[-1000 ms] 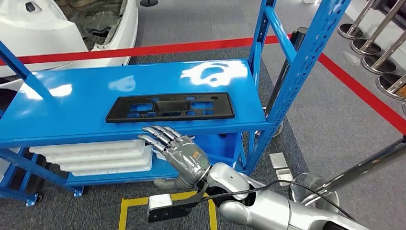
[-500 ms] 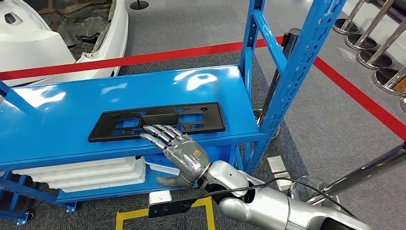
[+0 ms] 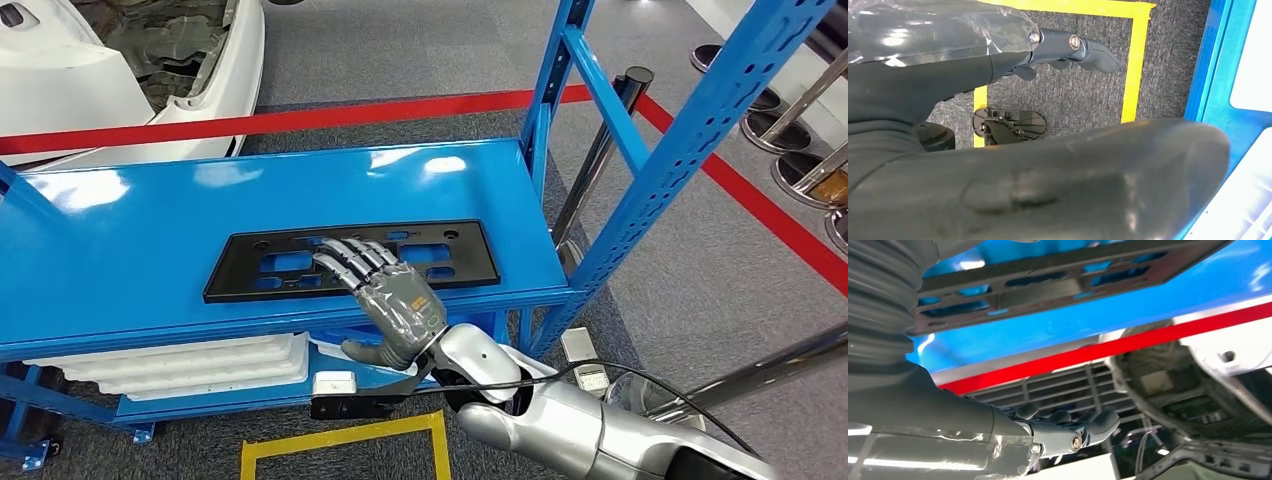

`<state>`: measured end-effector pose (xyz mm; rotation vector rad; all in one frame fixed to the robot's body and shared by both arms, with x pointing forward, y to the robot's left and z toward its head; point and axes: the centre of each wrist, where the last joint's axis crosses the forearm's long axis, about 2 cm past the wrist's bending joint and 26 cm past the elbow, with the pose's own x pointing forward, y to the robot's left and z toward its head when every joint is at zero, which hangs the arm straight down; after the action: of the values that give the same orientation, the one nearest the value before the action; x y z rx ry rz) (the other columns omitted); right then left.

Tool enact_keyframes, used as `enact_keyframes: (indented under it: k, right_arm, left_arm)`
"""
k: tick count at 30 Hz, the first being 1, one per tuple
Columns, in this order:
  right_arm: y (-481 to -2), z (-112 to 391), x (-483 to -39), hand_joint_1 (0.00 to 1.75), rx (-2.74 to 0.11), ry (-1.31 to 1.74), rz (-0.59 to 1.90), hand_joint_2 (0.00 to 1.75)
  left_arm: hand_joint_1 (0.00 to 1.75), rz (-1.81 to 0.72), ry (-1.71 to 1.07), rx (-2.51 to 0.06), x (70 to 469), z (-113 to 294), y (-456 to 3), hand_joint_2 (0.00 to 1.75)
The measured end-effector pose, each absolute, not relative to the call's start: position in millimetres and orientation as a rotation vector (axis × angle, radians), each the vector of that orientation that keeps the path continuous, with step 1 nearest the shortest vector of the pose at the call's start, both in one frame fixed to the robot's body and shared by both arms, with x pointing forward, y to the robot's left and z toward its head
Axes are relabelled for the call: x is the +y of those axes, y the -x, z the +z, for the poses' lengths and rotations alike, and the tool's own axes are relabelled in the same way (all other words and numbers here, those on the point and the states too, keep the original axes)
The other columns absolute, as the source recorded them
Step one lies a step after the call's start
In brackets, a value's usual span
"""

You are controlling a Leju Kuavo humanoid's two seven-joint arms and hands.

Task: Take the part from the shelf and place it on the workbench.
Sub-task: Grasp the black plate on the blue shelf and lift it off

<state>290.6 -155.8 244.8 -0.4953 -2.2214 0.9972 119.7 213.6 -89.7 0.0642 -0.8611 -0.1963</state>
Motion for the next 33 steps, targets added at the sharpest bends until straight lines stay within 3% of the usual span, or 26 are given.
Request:
enact_keyframes:
  k: [13, 26, 33]
  right_arm:
    - [-308, 242, -178, 0.00, -2.020, 0.947, 1.037, 1.75]
    - [-319, 240, -198, 0.00, -1.934, 1.033, 1.029, 1.75]
    - [-324, 231, -232, 0.00, -1.830, 1.043, 1.010, 1.75]
  left_arm:
    - [0.00, -0.189, -0.099, -0.851, 214, -90, -118, 0.00]
    - [0.00, -0.183, -0.104, -0.848, 214, -91, -116, 0.00]
    - [0.00, -0.178, -0.105, -0.847, 214, -91, -114, 0.00]
